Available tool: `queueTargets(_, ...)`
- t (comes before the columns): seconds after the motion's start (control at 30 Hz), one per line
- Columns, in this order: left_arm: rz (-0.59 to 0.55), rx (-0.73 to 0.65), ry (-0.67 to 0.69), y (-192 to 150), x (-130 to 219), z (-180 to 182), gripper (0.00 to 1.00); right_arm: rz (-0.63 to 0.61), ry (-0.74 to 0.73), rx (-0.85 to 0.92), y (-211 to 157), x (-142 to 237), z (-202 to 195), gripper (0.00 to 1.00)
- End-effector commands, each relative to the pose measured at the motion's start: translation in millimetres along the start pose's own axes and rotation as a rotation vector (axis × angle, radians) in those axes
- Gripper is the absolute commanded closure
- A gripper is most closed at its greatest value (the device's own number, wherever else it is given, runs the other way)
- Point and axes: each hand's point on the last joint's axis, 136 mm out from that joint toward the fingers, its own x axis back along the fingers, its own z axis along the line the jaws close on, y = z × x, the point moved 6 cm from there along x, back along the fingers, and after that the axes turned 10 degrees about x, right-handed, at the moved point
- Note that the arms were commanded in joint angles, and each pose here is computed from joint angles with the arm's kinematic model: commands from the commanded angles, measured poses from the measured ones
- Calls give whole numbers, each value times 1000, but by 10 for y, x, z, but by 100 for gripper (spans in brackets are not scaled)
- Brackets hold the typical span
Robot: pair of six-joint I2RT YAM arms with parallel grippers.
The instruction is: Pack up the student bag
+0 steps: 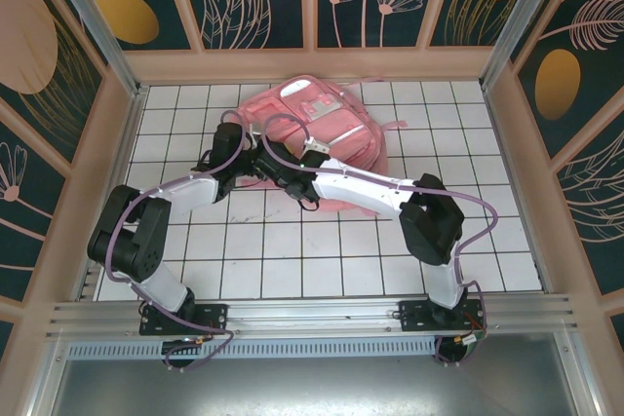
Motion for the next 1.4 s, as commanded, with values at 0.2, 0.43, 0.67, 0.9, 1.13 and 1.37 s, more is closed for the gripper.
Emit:
queueTargets(0.2, 18, -138, -120, -36, 43, -337, 100, -12, -124, 83, 44, 80, -579, 98)
queueTargets(0.43, -1, -137, -99, -4, 19, -285, 100, 32, -66, 191, -15, 134, -812, 90)
queueTargets(0.67, -10, -139, -88, 8, 14, -263, 100, 23, -44, 253, 16, 174, -957, 90)
queueTargets(0.9, -30, -149, -68, 33, 28, -245, 100, 33, -117, 302, -20, 169, -1139, 87)
queueTargets(1.13, -51, -146, -40, 94, 39, -166, 100, -27, -98, 310, 41, 189, -1482, 76)
queueTargets(1.37, -64, -157, -30, 138, 57, -164, 100, -83, 187, 374, 166, 321, -1313, 70)
